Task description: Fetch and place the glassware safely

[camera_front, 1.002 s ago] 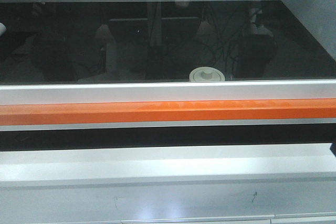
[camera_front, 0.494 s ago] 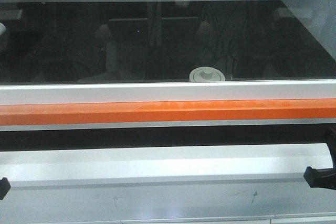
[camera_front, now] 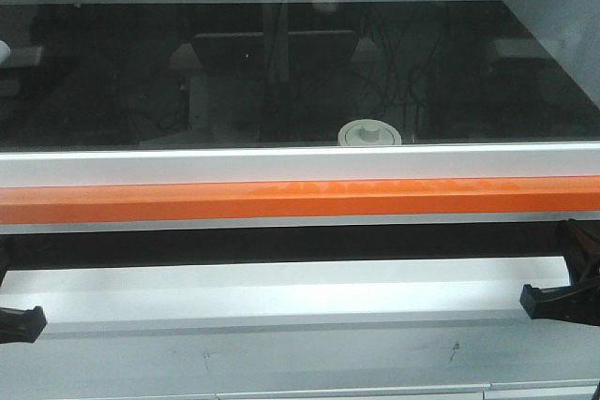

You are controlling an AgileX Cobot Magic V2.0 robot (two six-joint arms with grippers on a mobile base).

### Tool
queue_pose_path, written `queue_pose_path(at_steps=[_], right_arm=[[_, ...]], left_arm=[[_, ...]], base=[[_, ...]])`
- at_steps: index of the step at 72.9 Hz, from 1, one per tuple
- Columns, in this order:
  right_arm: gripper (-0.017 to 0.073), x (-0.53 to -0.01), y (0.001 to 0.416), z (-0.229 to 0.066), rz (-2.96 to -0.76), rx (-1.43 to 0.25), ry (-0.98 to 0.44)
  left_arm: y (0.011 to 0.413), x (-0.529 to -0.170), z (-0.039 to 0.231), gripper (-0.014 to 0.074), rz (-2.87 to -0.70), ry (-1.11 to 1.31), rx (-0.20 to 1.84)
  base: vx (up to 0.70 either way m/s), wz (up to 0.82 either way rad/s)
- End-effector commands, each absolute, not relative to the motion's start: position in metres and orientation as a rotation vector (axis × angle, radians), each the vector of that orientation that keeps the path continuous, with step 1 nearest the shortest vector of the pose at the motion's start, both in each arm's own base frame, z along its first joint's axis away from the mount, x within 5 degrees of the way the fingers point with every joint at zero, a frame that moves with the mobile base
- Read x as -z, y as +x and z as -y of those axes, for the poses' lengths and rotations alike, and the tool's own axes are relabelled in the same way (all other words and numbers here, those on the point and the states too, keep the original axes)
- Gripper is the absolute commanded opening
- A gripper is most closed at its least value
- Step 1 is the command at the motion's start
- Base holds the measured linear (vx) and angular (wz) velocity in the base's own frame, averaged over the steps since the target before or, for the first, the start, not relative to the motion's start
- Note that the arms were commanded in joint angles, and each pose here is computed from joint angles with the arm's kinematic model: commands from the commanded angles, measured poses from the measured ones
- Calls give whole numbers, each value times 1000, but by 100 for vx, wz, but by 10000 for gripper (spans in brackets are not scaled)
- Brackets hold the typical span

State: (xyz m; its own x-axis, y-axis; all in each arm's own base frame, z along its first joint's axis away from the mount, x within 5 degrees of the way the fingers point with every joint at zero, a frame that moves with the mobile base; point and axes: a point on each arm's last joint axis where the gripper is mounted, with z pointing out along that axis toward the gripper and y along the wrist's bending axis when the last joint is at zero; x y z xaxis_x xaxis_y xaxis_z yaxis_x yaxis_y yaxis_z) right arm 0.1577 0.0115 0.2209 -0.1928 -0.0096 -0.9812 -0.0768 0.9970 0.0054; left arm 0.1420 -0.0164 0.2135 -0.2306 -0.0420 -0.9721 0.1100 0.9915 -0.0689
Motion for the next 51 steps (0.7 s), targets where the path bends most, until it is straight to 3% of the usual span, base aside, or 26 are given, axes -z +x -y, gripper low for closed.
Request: queue_pose_path(at_steps=[1,51], right_arm=[[-1,-235,166,-13,-1648,-60,-76],[-1,-231,183,-17,-1557,-70,-125]], left_arm=[[150,-228,18,-7,-1681,42,162],[163,-232,20,-7,-1552,70,161]], base=[[0,0],[0,0]])
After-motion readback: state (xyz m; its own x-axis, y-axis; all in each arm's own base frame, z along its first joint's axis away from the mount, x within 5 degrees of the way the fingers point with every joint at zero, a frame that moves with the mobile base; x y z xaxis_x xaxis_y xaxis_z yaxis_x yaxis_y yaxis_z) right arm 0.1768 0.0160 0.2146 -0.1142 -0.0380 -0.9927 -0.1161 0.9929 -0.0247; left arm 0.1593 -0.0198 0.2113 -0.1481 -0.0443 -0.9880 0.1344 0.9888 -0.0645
